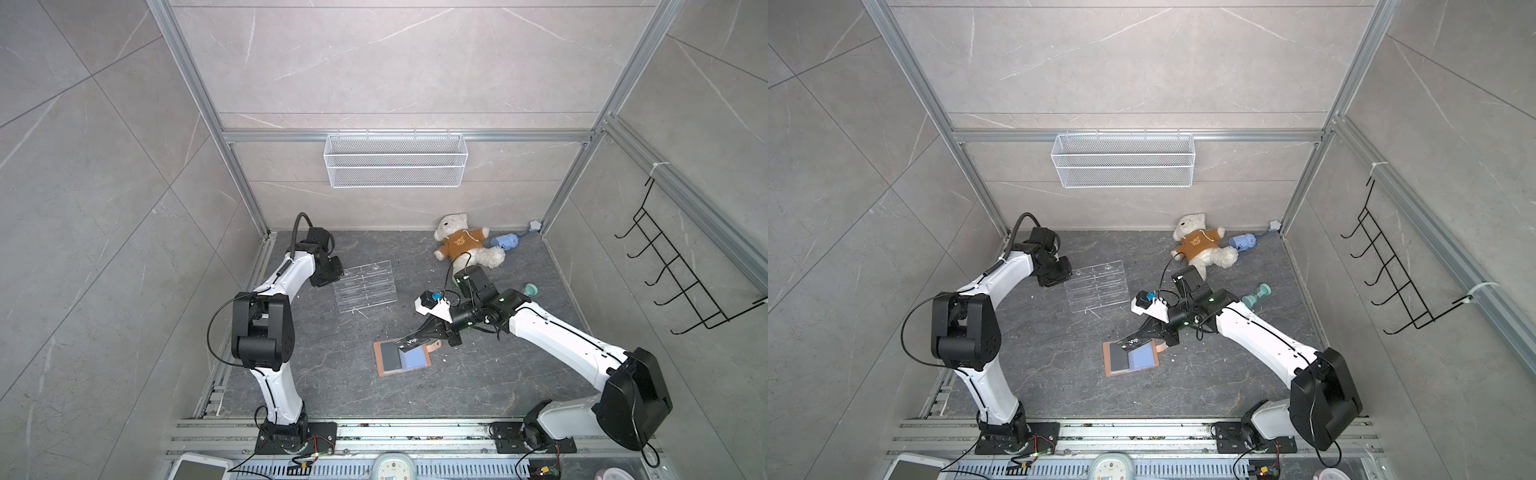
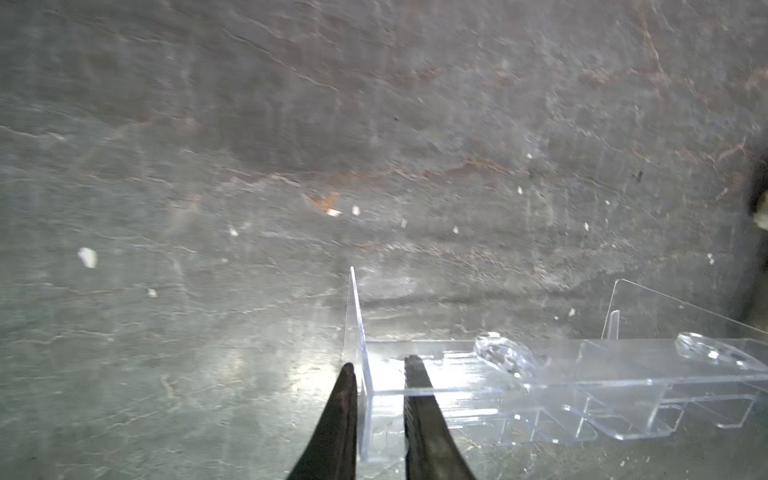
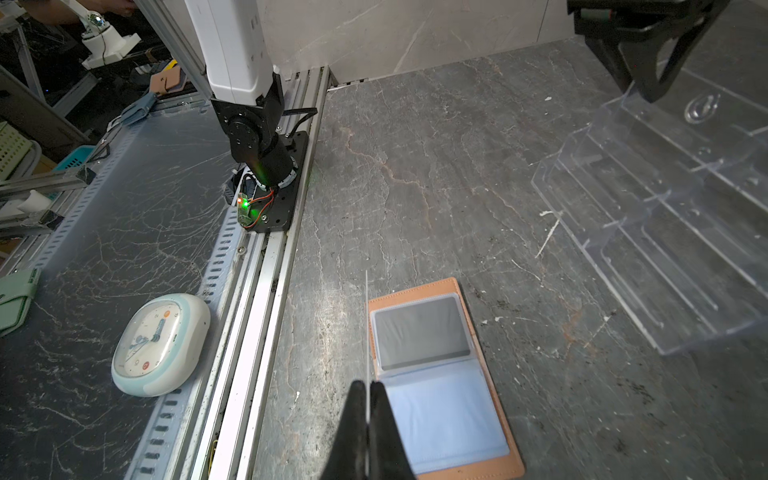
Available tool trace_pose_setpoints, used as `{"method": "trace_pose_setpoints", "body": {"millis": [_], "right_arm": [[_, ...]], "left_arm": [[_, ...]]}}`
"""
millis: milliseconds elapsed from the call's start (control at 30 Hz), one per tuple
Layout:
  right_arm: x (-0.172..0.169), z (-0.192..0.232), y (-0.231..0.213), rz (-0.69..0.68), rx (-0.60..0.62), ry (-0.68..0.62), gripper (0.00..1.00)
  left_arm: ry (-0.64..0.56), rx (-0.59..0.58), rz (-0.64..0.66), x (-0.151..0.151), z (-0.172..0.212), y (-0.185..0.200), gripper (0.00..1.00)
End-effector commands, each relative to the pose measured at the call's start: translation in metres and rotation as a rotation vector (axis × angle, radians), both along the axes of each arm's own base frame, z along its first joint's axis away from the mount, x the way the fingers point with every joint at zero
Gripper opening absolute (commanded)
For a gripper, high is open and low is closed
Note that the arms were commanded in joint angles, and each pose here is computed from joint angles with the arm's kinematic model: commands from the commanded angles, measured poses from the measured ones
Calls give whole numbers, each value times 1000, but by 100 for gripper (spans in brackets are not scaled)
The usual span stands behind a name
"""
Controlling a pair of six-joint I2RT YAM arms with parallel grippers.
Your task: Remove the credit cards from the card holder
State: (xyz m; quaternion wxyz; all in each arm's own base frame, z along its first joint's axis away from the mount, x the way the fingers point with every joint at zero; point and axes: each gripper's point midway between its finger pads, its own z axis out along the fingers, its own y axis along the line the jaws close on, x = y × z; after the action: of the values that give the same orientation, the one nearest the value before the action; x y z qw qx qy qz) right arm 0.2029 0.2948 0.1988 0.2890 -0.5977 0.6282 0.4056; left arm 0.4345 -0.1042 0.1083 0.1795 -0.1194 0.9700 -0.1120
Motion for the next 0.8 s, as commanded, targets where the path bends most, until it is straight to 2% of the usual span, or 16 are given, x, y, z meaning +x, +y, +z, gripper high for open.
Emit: {"method": "trace_pose_setpoints", "body": {"millis": [0, 167, 300, 600, 767], "right_arm": [[-4, 9, -2, 11, 4, -26, 0], [-4, 10, -3, 11, 5, -30, 0], [-5, 10, -2, 14, 10, -27, 0], [-6, 7, -2, 15, 11, -20, 0], [-7, 5, -2, 16, 10, -9, 0]], "left_arm": [[-49, -19, -3, 0, 29, -30, 8], [-39, -2, -30, -7, 25, -59, 8], [-14, 1, -24, -11, 16, -67, 7], [17, 63, 20, -18, 6, -55, 5], [31, 73, 28, -21, 1, -53, 13]]}}
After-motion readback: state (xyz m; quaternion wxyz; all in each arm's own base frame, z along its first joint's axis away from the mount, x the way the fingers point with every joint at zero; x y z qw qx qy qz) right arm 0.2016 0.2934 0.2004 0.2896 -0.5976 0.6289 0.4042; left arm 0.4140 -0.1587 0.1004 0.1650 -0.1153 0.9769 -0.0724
